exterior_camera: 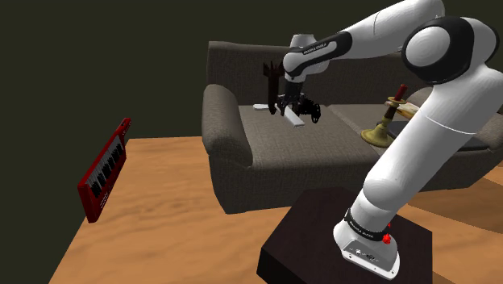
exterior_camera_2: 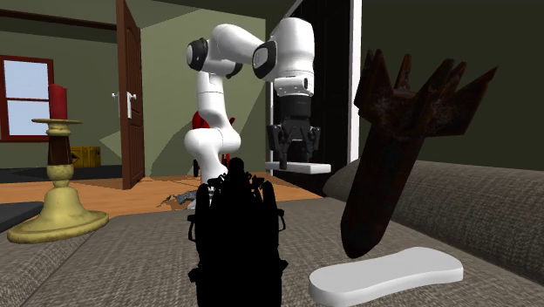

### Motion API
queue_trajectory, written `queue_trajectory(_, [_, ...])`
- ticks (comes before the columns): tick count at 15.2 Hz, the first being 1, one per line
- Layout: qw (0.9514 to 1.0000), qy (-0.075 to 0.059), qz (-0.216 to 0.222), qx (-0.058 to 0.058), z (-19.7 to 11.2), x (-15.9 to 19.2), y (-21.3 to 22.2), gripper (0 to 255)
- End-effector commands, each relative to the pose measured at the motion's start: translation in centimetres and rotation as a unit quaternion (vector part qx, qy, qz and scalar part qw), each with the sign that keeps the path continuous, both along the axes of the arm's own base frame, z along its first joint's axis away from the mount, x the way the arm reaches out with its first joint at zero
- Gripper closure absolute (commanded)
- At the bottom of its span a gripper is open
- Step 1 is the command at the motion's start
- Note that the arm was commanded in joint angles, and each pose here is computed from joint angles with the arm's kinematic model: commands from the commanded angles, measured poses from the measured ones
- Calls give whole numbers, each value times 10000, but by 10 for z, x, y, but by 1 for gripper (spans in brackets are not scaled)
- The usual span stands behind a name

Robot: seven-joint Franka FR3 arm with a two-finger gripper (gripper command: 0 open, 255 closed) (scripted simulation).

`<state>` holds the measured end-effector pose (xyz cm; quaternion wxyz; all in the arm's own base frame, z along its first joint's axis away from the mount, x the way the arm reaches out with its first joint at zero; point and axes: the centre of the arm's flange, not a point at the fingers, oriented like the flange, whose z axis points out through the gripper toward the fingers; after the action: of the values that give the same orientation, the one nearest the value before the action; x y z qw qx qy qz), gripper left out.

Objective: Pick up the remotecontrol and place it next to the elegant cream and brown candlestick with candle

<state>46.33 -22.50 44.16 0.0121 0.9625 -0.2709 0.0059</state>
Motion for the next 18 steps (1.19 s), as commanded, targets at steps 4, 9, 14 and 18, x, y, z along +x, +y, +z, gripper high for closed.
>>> queue_trajectory(4, [10000,1,1,0,26,0,-1,255])
queue_trajectory(9, [10000,1,1,0,53,0,-1,255])
queue_trajectory(14, [10000,1,1,0,79,0,-1,255])
queue_trajectory(18, [10000,1,1,0,100,0,-1,255])
